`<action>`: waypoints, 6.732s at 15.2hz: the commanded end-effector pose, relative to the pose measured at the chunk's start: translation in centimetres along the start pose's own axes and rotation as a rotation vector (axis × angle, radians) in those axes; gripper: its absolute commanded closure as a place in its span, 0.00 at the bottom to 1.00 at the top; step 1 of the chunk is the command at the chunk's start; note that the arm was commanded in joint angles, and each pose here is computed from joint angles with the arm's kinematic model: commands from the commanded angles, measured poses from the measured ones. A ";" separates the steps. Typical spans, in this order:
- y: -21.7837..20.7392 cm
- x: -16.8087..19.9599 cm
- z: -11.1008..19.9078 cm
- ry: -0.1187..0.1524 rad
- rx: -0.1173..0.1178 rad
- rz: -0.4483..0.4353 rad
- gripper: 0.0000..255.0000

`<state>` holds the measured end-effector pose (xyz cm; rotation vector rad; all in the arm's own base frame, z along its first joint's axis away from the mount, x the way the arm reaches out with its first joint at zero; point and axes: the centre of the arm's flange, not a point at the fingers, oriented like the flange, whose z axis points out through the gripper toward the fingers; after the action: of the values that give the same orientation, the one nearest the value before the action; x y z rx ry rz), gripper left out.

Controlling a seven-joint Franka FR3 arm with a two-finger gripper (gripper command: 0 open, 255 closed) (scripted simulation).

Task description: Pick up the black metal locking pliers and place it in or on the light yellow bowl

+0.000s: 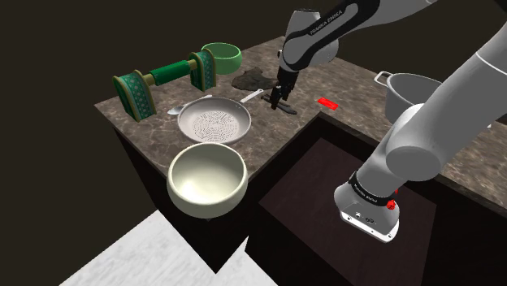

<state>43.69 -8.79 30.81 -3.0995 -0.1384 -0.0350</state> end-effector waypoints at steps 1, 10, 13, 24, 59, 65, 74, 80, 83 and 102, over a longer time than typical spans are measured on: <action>0.0 0.0 0.0 0.000 0.000 0.000 1.00; 0.0 0.0 0.0 0.000 0.000 0.000 1.00; -0.1 0.0 -1.6 0.000 0.000 0.000 1.00; -0.3 0.2 -7.4 0.000 0.000 0.000 1.00; -21.6 -2.3 -16.6 0.000 0.000 0.000 1.00; -29.4 -3.4 -16.3 0.000 0.000 0.000 1.00; -41.2 -4.9 -16.0 0.000 0.000 0.000 1.00; -47.7 -5.8 -15.3 0.000 0.000 0.000 1.00; -47.7 -5.8 -13.8 0.000 0.000 0.000 1.00; -47.5 -5.8 -8.5 0.000 0.000 0.000 0.00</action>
<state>33.43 37.67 41.12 -3.0976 -0.1390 -0.0393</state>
